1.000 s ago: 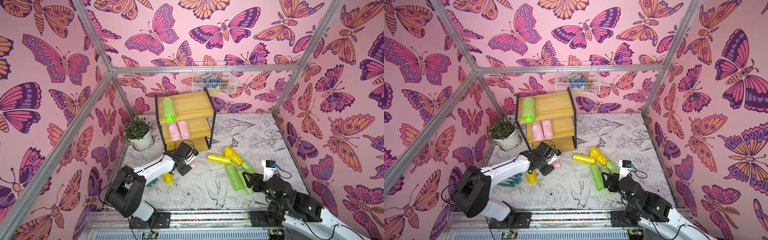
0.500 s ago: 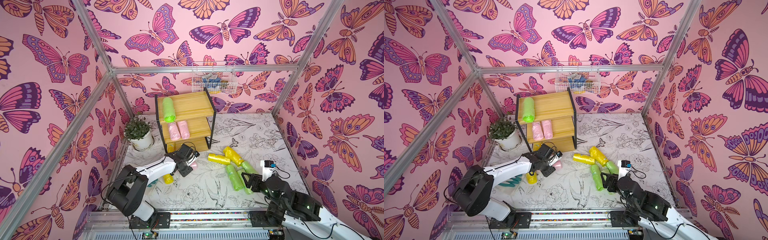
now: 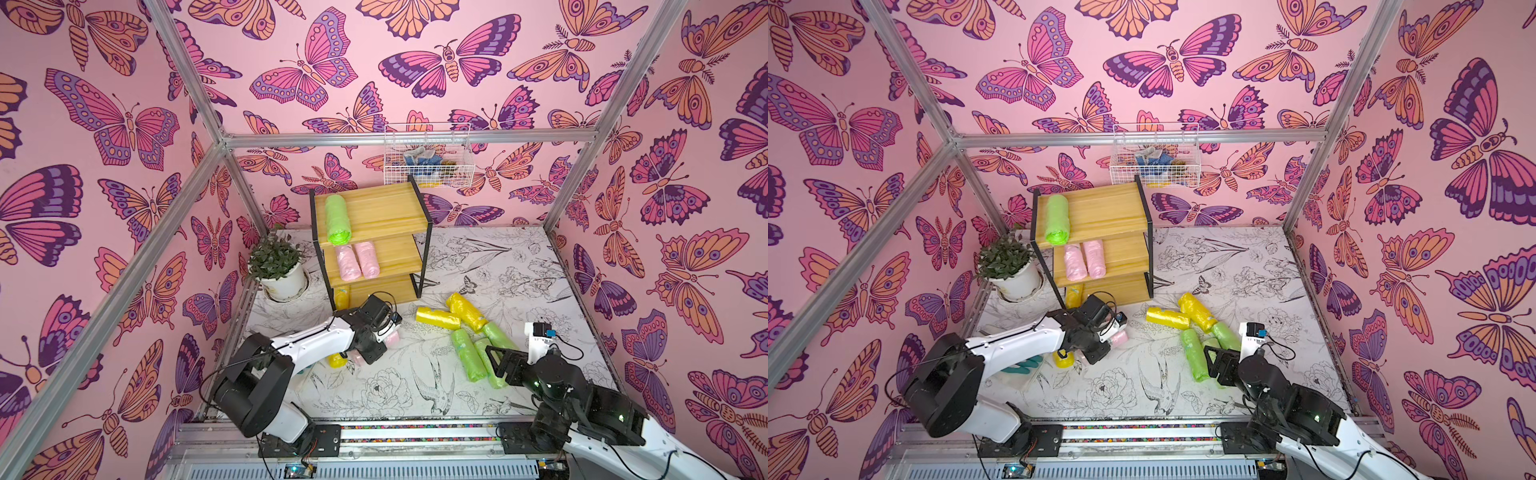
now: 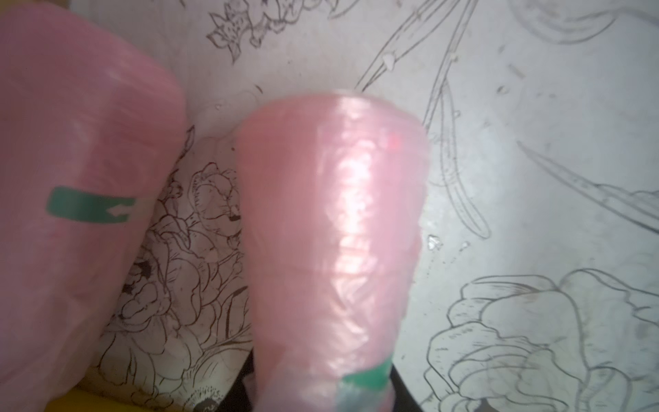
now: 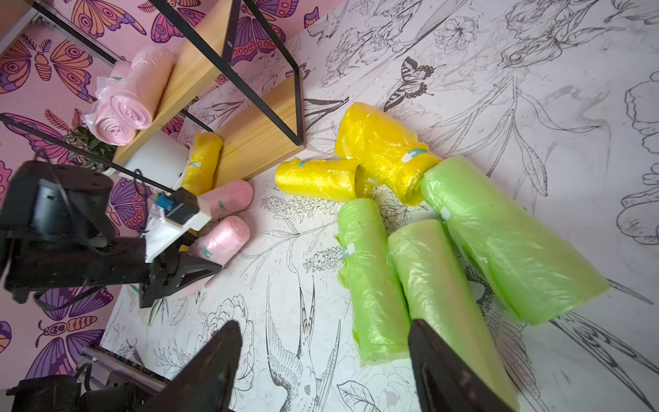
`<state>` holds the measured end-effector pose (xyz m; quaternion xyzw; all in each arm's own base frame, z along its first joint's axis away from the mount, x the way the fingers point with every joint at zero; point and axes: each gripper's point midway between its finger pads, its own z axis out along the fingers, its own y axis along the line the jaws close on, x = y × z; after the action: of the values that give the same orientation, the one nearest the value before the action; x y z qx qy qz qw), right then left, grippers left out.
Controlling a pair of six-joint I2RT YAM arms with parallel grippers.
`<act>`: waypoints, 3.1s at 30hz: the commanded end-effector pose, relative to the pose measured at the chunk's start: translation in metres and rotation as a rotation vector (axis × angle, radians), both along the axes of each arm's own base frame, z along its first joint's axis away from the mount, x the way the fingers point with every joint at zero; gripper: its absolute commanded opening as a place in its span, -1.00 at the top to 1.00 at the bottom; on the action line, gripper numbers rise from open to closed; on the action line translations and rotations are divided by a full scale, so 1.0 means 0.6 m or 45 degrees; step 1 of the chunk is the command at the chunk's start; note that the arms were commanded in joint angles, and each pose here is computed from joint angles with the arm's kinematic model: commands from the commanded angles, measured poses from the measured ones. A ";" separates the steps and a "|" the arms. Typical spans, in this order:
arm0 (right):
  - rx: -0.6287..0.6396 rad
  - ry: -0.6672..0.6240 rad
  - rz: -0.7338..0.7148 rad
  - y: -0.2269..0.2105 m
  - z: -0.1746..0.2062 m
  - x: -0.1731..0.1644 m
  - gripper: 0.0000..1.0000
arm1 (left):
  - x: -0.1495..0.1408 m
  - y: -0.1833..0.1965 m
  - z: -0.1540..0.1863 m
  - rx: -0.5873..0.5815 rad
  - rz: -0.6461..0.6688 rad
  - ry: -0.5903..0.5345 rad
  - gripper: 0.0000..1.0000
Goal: Sort the rolls of trash bags by color and place them on the shelf
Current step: Pick up the roll of trash bags from the center of the board.
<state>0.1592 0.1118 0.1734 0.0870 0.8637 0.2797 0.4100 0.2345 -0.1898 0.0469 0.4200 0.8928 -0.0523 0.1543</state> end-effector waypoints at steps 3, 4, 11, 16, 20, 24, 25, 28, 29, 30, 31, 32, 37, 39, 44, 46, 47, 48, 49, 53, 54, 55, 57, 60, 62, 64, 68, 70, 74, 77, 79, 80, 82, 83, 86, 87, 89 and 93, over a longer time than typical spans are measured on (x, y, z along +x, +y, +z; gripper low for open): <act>-0.029 -0.027 -0.051 -0.027 0.030 -0.003 -0.53 | 0.008 -0.030 0.134 -0.344 0.208 -0.129 1.00; -0.033 -0.034 -0.047 -0.027 0.037 -0.003 -0.53 | 0.009 -0.034 0.159 -0.421 0.251 -0.151 1.00; -0.034 -0.048 0.104 0.022 0.079 0.000 -0.71 | -0.010 -0.040 0.299 -1.011 0.569 -0.210 1.00; 0.125 0.005 0.356 0.137 0.108 0.004 -0.78 | -0.031 -0.027 0.381 -1.412 0.704 -0.225 1.00; 0.384 0.022 0.507 0.232 0.137 0.012 -0.78 | -0.042 -0.004 0.417 -1.607 0.836 -0.212 1.00; 0.624 0.053 0.624 0.312 0.169 0.022 -0.77 | -0.058 0.004 0.430 -1.725 0.900 -0.152 1.00; 0.662 0.066 0.654 0.330 0.176 0.024 -0.76 | -0.062 0.006 0.432 -1.751 0.912 -0.136 1.00; 0.716 0.092 0.722 0.379 0.186 0.025 -0.76 | -0.068 0.007 0.433 -1.809 0.937 -0.093 1.00; 0.732 0.089 0.755 0.397 0.192 0.021 -0.76 | -0.069 0.008 0.431 -1.819 0.952 -0.083 1.00; 0.746 0.086 0.787 0.413 0.199 0.017 -0.76 | -0.069 0.009 0.431 -1.831 0.962 -0.077 1.00; 0.760 0.088 0.810 0.426 0.204 0.013 -0.76 | -0.070 0.010 0.431 -1.837 0.965 -0.077 1.00; 0.779 0.088 0.837 0.439 0.209 0.009 -0.76 | -0.071 0.011 0.433 -1.844 0.966 -0.077 1.00; 0.872 0.105 0.862 0.471 0.218 0.000 -0.75 | -0.072 0.012 0.446 -1.867 0.959 -0.084 1.00; 0.864 0.107 0.883 0.484 0.218 -0.013 -0.74 | -0.072 0.010 0.449 -1.866 0.954 -0.082 1.00; 0.844 0.129 0.896 0.504 0.205 -0.036 -0.70 | -0.066 0.007 0.442 -1.842 0.970 -0.086 1.00; 0.849 0.146 0.885 0.508 0.194 -0.040 -0.66 | -0.064 0.007 0.438 -1.838 0.984 -0.082 1.00; 0.854 0.152 0.876 0.510 0.189 -0.042 -0.64 | -0.062 0.007 0.437 -1.839 0.991 -0.084 1.00; 0.859 0.158 0.864 0.512 0.185 -0.042 -0.60 | -0.061 0.008 0.435 -1.836 0.997 -0.087 1.00; 0.861 0.161 0.854 0.513 0.181 -0.042 -0.57 | -0.061 0.009 0.433 -1.836 1.001 -0.091 1.00; 0.871 0.147 0.803 0.509 0.171 -0.034 -0.47 | -0.063 0.010 0.431 -1.846 1.001 -0.082 1.00; 0.866 0.139 0.790 0.507 0.170 -0.032 -0.44 | -0.065 0.010 0.432 -1.851 1.000 -0.077 1.00; 0.860 0.129 0.780 0.504 0.170 -0.030 -0.41 | -0.066 0.011 0.433 -1.857 0.998 -0.073 1.00; 0.831 0.116 0.759 0.500 0.167 -0.025 -0.41 | -0.070 0.012 0.435 -1.869 0.994 -0.067 1.00; 0.782 0.115 0.720 0.491 0.155 -0.018 -0.42 | -0.074 0.017 0.441 -1.898 0.994 -0.059 1.00; 0.764 0.116 0.702 0.487 0.146 -0.016 -0.44 | -0.075 0.019 0.442 -1.912 1.004 -0.052 1.00; 0.762 0.127 0.694 0.486 0.138 -0.015 -0.49 | -0.076 0.021 0.444 -1.926 1.011 -0.047 1.00; 0.755 0.148 0.684 0.487 0.125 -0.015 -0.60 | -0.076 0.023 0.443 -1.945 1.038 -0.021 1.00; 0.765 0.140 0.678 0.488 0.126 -0.012 -0.60 | -0.075 0.022 0.437 -1.949 1.055 -0.002 1.00; 0.774 0.128 0.684 0.498 0.133 -0.009 -0.56 | -0.075 0.017 0.428 -1.966 1.068 0.042 1.00; 0.781 0.122 0.691 0.508 0.135 -0.006 -0.49 | -0.076 0.016 0.428 -1.980 1.068 0.058 1.00; 0.792 0.121 0.691 0.514 0.135 -0.002 -0.43 | -0.077 0.016 0.431 -1.990 1.064 0.061 1.00; 0.801 0.123 0.691 0.517 0.136 0.000 -0.39 | -0.078 0.016 0.433 -1.994 1.061 0.062 1.00; 0.814 0.122 0.688 0.521 0.137 0.005 -0.32 | -0.079 0.016 0.434 -1.999 1.058 0.070 1.00; 0.821 0.121 0.685 0.522 0.138 0.007 -0.29 | -0.081 0.015 0.436 -2.004 1.050 0.075 1.00; 0.830 0.117 0.674 0.522 0.139 0.015 -0.16 | -0.083 0.014 0.435 -2.004 1.045 0.091 1.00; 0.831 0.116 0.668 0.521 0.139 0.017 -0.12 | -0.083 0.013 0.434 -2.004 1.046 0.096 1.00; 0.834 0.116 0.658 0.519 0.138 0.021 -0.08 | -0.084 0.012 0.431 -2.004 1.048 0.108 1.00; 0.840 0.110 0.636 0.511 0.137 0.028 -0.13 | -0.086 0.010 0.430 -2.006 1.044 0.123 1.00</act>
<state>0.1543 0.4228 0.2627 -0.0194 0.7299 0.6459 0.2226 0.1963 -0.1728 0.2759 -0.2019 0.7171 -0.5517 0.3751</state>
